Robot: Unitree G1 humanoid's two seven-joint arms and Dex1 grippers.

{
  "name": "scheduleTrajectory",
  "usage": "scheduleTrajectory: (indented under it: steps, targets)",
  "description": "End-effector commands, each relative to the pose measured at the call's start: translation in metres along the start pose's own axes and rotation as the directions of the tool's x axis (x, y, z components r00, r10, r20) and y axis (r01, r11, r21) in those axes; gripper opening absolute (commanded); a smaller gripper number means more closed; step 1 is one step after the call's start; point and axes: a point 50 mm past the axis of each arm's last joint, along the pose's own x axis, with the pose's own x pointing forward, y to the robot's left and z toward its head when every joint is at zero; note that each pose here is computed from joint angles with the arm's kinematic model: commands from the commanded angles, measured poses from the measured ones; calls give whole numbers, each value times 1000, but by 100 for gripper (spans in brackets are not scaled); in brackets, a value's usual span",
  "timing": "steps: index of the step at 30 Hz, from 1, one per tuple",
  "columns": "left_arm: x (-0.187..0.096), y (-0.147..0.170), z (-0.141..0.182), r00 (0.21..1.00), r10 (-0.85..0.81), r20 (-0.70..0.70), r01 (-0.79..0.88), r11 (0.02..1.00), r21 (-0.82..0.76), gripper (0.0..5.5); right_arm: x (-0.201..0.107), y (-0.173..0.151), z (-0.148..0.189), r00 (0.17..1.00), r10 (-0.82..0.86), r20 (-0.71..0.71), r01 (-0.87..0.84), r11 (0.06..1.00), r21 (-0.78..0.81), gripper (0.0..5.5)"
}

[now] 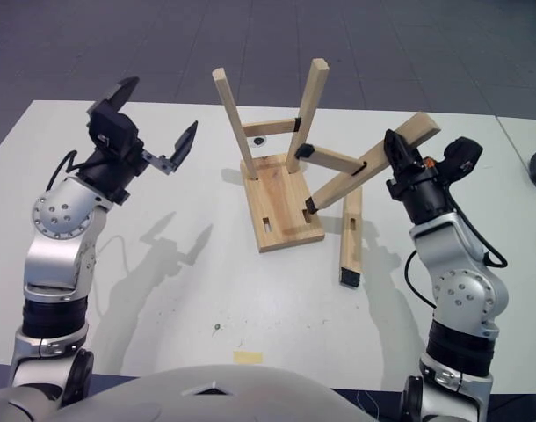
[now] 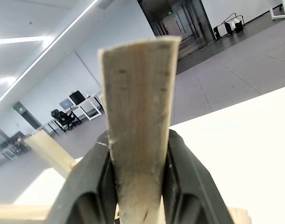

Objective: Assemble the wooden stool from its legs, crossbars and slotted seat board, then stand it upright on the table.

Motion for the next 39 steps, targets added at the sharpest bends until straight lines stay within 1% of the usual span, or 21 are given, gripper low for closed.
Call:
scheduleTrajectory:
  steps: [1, 4, 7, 12, 16, 19, 24, 27, 30, 33, 35, 36, 39]
  targets:
    - [0, -6, -3, 1000, -2, -16, 2, 1000, 0, 540, 0, 4, -12, 999, 19, -49, -20, 1000, -20, 102]
    - [0, -7, -3, 1000, -6, -15, 6, 1000, 8, 540, 1, 4, -20, 997, 17, -70, -21, 998, -59, 102]
    - [1, -7, -4, 1000, -5, -17, 5, 1000, 8, 540, 2, 3, -21, 999, 9, -53, -15, 992, -122, 102]
    - [2, -11, -4, 1000, -22, -17, 22, 1000, 12, 540, 5, 3, -21, 1000, -5, -24, 1, 987, -163, 102]
    - [3, -13, -4, 1000, -23, -16, 24, 999, 22, 540, 2, 4, -38, 993, -9, -116, -22, 965, -261, 102]
    - [3, -16, -4, 999, -40, -17, 41, 998, 39, 540, -8, 3, -66, 971, -58, -230, -30, 930, -365, 102]
    - [2, -21, -5, 997, -74, -22, 75, 995, 60, 540, -29, 4, -100, 921, -160, -355, -12, 899, -437, 102]
    - [2, -23, -6, 996, -85, -24, 87, 994, 72, 540, -36, 5, -111, 898, -178, -401, -15, 901, -433, 103]
    - [2, -25, -6, 995, -92, -27, 93, 993, 77, 540, -30, 12, -106, 923, -140, -358, -19, 913, -407, 103]
    - [2, -26, -8, 995, -93, -30, 95, 992, 78, 540, -15, 23, -87, 973, -51, -225, -33, 934, -355, 103]
    - [2, -28, -8, 995, -98, -30, 100, 992, 74, 540, -7, 36, -71, 991, 40, -124, -77, 950, -303, 103]
    - [2, -28, -8, 995, -99, -30, 101, 992, 71, 540, -5, 41, -65, 993, 79, -92, -103, 953, -284, 140]
    - [2, -31, -9, 993, -111, -31, 113, 992, 64, 540, -1, 54, -50, 987, 160, -14, -159, 962, -223, 185]
